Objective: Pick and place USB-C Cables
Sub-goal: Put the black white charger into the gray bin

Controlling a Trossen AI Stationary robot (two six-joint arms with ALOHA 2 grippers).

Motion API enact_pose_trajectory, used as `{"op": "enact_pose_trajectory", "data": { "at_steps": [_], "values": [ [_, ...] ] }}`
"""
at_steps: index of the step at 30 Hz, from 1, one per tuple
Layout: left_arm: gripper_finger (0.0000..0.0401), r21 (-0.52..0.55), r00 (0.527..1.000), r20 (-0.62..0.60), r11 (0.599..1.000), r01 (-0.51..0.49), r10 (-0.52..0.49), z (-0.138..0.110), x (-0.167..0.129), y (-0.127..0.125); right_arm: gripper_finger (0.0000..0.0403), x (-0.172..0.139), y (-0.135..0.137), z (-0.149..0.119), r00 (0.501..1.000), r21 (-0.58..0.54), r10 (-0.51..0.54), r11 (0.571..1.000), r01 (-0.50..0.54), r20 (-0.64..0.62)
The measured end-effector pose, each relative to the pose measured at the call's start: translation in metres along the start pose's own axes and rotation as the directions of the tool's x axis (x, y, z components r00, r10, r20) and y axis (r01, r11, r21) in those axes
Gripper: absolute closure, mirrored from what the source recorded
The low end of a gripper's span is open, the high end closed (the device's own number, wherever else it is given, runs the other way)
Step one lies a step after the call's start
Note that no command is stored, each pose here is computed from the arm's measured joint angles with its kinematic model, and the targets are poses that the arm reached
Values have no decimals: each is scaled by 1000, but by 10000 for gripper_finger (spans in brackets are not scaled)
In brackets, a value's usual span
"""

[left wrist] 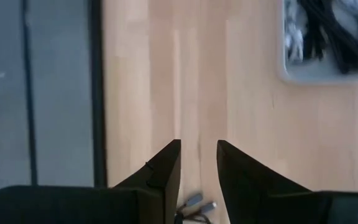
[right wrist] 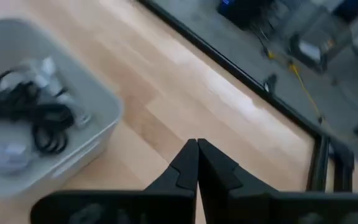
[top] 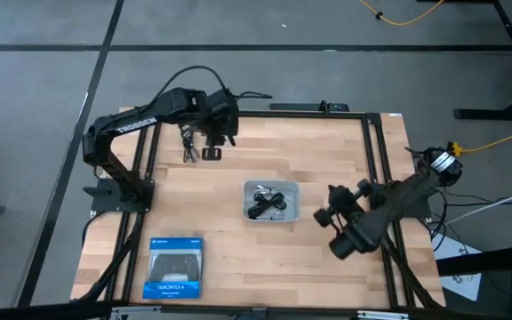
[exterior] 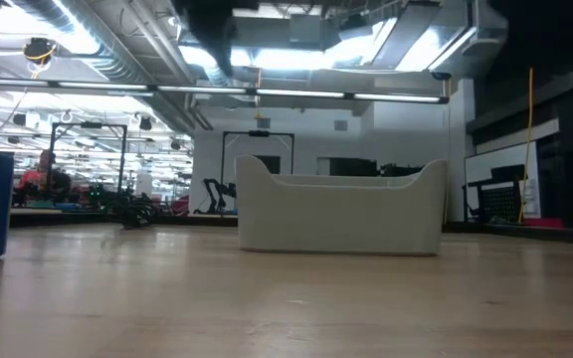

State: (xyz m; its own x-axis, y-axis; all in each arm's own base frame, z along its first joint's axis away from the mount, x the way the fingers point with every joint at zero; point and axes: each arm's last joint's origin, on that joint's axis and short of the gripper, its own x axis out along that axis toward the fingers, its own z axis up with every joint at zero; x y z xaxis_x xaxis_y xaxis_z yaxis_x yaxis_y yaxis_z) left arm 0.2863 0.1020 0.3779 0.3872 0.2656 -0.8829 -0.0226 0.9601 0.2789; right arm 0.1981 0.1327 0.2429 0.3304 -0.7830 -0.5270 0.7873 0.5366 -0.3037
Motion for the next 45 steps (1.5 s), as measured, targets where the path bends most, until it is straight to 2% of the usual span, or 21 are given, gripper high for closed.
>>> {"op": "enact_pose_trajectory", "data": {
  "at_steps": [4,6,11,14,19,23,25,27,30,32,34,37,41,45],
  "values": [
    [307,-54,991,-128,998,25,-32,-22,23,13,395,20,-8,7,997,72,-74,994,76,-29],
    [307,-103,987,-149,993,50,-65,-35,28,21,395,32,-15,10,992,90,-119,988,122,-36],
    [307,-233,973,-99,956,180,-208,-64,37,37,395,57,-42,22,974,161,-210,962,221,-82],
    [307,-276,974,-51,941,197,-219,-76,37,42,395,64,-62,28,967,201,-232,947,250,-109],
    [307,-349,990,-3,928,129,-139,-95,43,51,395,68,-93,24,963,265,-238,928,263,-124],
    [307,-510,997,-6,858,61,-75,-111,64,57,395,72,-108,12,964,299,-234,918,262,-125],
    [307,-552,995,-86,834,1,-58,-125,75,56,395,74,-111,5,967,322,-222,913,251,-125],
    [307,-558,980,-197,824,-101,-13,-137,85,54,395,78,-113,-3,970,342,-209,908,240,-123],
    [307,-558,927,-366,778,-290,83,-151,95,50,395,82,-114,-12,972,364,-194,903,229,-131],
    [307,-546,891,-433,746,-381,138,-154,96,50,395,84,-114,-15,974,375,-187,900,223,-129],
    [307,-570,876,-449,699,-432,175,-154,96,52,395,85,-114,-17,976,388,-178,896,214,-127],
    [307,-635,894,-401,642,-429,201,-150,98,55,395,85,-112,-16,979,408,-165,890,201,-123],
    [303,-673,925,-342,644,-364,166,-147,105,58,395,85,-110,-16,981,421,-154,887,191,-120],
    [290,-668,924,-365,661,-343,111,-148,121,59,395,85,-110,-16,981,418,-153,888,191,-122]
  ]
}}
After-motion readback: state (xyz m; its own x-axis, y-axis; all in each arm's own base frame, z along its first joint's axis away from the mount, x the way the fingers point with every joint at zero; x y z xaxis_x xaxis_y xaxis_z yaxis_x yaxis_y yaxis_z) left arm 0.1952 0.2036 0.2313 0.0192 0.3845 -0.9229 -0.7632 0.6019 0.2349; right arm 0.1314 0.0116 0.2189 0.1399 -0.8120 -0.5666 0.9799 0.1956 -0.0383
